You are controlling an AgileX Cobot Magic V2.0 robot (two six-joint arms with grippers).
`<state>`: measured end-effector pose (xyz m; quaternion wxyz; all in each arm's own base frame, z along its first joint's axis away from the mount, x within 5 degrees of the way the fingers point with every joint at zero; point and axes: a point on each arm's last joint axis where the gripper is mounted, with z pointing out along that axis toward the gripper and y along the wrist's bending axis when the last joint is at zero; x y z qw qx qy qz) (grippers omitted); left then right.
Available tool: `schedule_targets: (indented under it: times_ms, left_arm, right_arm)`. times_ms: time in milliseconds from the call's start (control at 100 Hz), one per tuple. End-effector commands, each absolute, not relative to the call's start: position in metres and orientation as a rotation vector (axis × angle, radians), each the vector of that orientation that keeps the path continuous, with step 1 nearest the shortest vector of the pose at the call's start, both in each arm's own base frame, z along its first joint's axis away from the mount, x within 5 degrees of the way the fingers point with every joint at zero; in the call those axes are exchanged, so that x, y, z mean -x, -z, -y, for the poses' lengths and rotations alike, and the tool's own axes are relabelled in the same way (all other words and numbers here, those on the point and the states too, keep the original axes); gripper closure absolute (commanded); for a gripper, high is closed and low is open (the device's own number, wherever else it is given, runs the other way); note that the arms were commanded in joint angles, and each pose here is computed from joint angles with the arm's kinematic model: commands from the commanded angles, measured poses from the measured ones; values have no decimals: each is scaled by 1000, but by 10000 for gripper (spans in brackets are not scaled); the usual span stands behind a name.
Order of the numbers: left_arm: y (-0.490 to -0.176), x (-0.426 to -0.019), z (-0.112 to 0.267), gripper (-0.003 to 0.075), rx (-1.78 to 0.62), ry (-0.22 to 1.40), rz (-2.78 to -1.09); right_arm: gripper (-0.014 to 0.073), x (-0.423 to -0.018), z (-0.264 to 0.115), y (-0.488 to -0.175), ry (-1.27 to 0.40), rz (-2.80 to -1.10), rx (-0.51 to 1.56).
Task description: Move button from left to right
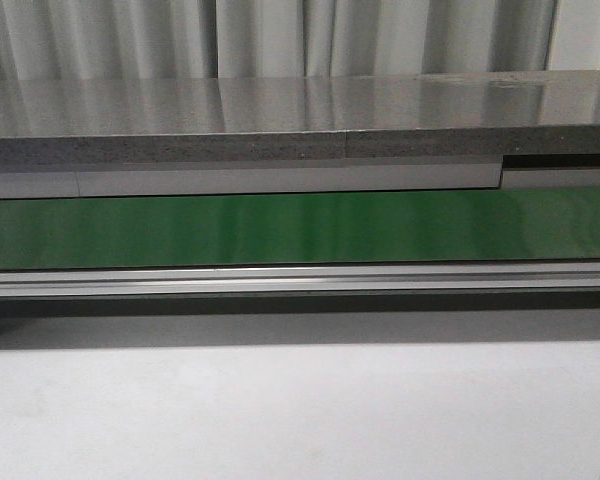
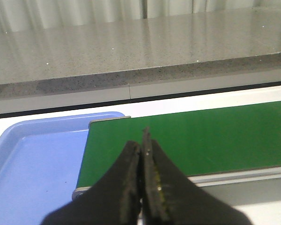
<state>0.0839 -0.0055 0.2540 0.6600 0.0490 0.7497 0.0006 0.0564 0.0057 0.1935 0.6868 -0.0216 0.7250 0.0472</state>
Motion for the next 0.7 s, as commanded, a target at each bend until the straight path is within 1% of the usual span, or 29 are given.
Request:
schedule_targets:
  times_ms: [0, 460, 610, 690]
  left_arm:
    - [-270, -85, 5, 739, -97, 0, -1593]
    - [-270, -85, 5, 739, -97, 0, -1593]
    - [-275, -85, 5, 739, -89, -6, -1544]
    - [-274, -85, 5, 739, -123, -42, -1534]
  right_arm:
    - [663, -54, -6, -208, -111, -1506, 47]
    - [663, -54, -6, -208, -111, -1506, 47]
    - [663, -54, -6, -208, -111, -1506, 47]
    - [663, -54, -6, -208, -111, -1506, 47]
